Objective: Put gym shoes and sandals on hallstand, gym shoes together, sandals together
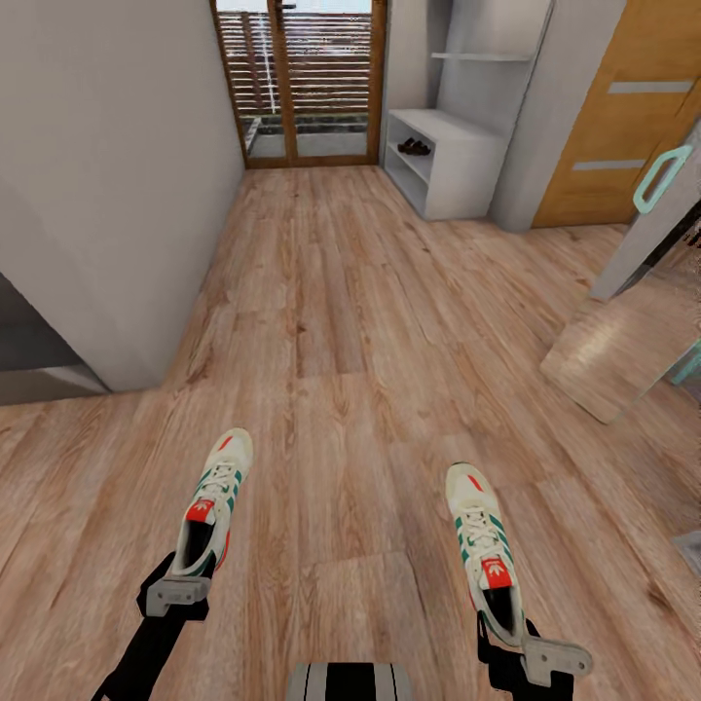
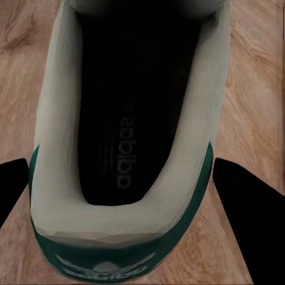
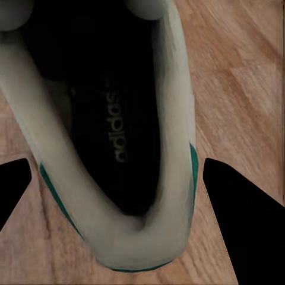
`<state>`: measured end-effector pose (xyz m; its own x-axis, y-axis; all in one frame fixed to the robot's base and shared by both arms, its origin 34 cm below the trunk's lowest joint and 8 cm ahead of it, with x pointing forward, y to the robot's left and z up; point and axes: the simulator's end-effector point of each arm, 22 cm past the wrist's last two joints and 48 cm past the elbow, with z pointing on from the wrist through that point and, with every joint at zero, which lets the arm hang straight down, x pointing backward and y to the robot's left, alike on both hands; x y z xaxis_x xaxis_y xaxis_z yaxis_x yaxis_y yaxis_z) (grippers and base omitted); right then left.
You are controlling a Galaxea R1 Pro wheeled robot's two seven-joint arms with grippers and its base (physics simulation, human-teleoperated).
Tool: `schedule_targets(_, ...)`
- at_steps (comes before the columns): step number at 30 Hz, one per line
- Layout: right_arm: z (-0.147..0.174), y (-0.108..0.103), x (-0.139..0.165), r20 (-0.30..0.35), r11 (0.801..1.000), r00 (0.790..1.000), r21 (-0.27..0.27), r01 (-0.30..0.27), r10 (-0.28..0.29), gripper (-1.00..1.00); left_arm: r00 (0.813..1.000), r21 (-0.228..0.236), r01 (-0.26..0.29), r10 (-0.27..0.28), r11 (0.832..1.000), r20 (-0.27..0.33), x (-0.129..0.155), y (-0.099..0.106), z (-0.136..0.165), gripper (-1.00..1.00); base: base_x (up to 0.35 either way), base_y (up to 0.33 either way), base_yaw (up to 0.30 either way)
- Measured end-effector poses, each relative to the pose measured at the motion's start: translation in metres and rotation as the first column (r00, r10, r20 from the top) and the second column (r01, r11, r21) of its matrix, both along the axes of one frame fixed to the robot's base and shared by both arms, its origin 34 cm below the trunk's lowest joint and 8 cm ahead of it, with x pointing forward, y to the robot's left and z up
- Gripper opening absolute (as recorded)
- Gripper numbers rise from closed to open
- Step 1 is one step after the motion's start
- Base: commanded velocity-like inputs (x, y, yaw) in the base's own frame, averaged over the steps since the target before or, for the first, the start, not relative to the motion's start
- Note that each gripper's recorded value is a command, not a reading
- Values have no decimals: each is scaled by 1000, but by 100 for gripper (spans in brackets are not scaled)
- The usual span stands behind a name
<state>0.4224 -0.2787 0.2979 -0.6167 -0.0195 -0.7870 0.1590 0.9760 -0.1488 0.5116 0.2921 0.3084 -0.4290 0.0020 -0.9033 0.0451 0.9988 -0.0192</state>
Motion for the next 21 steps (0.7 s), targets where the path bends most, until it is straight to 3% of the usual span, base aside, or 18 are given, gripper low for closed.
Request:
schedule_targets(14, 7, 1, 4, 20, 1000, 1000, -4, -5, 5, -100, 1000, 0, 0, 0, 1000, 18, 3, 0, 8, -100, 292, 0, -129)
schedule_targets(21, 11, 1, 6, 31, 1000, 999, -5, -6, 7, -100, 1000, 0, 0, 0, 1000, 29, 5, 0, 12, -100, 115, 0, 16)
